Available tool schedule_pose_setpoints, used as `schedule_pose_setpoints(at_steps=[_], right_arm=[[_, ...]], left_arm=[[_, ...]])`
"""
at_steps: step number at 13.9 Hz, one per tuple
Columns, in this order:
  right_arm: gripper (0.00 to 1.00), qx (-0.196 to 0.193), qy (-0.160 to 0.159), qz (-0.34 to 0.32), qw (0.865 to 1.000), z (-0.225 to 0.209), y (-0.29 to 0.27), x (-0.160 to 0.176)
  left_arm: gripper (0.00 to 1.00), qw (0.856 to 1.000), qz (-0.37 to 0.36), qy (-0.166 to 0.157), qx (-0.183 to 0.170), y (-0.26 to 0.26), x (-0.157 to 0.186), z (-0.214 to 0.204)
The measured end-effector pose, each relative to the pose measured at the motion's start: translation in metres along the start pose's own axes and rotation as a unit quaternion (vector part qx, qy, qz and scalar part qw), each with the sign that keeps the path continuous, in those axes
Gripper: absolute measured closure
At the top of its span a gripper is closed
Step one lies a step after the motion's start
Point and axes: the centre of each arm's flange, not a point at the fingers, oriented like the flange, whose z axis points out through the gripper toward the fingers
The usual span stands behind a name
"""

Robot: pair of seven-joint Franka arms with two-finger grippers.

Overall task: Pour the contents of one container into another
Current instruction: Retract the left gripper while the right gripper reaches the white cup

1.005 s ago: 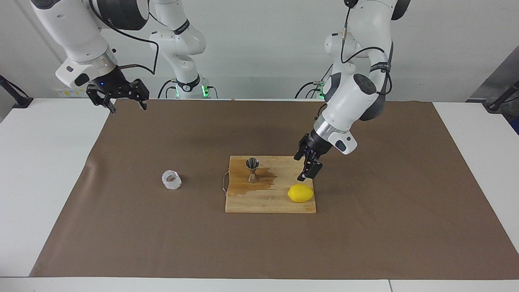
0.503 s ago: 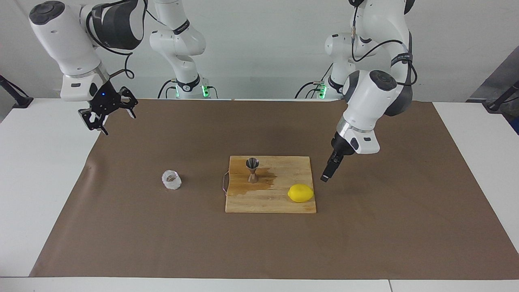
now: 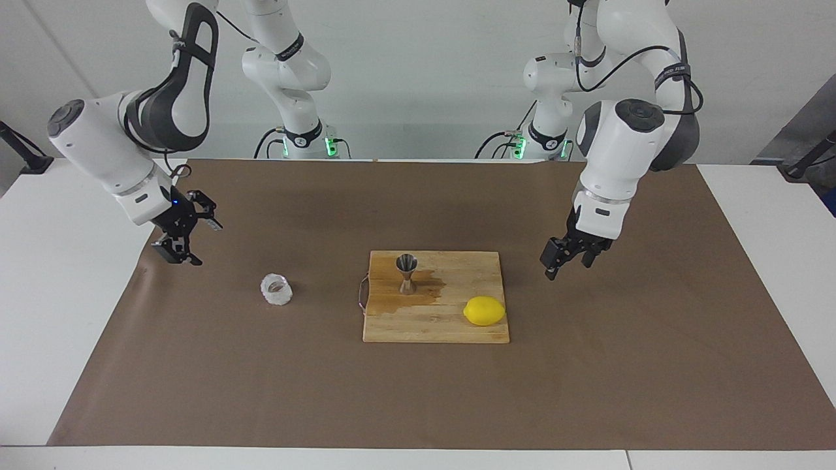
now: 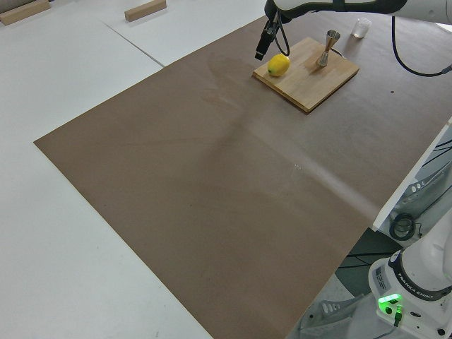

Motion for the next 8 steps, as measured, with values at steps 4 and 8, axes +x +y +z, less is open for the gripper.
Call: schedule_pose_setpoints(at_steps=[4,8], right_arm=[[0.0,0.007,0.071,-0.024,0.997,0.051,0.009,-0.006],[0.0,0.01,0.15,-0.013,0.988,0.104,0.013,-0.011]], left_arm=[[0.0,0.999,0.04,-0.001,0.019,-0.027,0.01,-0.048],[0.0,0.994,0.096,-0.022,0.044,-0.075,0.026,-0.092]])
